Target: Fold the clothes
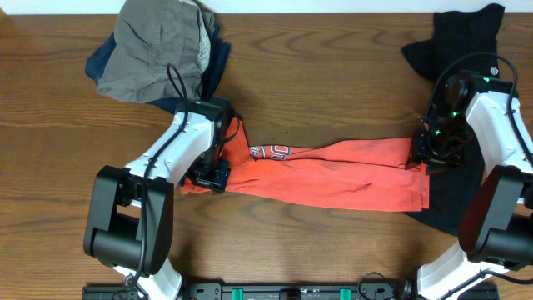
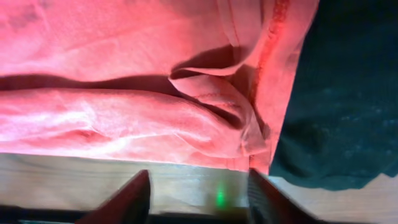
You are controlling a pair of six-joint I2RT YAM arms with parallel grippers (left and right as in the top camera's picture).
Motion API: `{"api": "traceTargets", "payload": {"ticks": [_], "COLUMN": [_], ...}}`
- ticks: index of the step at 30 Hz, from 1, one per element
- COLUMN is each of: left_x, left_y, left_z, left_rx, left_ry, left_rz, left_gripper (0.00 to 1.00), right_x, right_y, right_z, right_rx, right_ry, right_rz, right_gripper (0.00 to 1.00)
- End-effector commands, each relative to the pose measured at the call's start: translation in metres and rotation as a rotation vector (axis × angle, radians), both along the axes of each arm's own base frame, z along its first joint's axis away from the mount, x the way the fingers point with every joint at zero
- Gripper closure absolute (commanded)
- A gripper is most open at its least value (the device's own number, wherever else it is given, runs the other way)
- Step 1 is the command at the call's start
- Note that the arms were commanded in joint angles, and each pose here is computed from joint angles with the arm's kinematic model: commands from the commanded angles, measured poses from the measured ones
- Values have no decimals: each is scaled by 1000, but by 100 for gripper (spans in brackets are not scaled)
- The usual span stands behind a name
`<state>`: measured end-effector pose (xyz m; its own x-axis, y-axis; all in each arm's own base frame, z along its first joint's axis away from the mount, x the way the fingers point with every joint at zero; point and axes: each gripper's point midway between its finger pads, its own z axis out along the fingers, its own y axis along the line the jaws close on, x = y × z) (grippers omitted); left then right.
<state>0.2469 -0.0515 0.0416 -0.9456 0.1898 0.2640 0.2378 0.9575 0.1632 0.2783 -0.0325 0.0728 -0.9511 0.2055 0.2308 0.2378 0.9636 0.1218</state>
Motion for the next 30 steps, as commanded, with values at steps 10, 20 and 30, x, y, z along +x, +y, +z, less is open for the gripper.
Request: {"api": "traceTargets", "payload": {"ticks": [10,20,30], "left_x": [50,51,53], "left_y": [-12,-12,-13], "left_z": [49,49,49], "left_rx": [-50,-51,-54], "left_ry": [-210,-213,-223], "left_rz": [15,16,15], "left_gripper": [9,8,8], "right_x": [-21,-17,-6], "right_y": [-23,-29,-29], "right_z": [-45,-80,-81], "right_rx": [-145,-172,-165], "right_ry": [44,-37,-88], "right_rz": [-98,-121,-127], "right_gripper": [45,51,88]}}
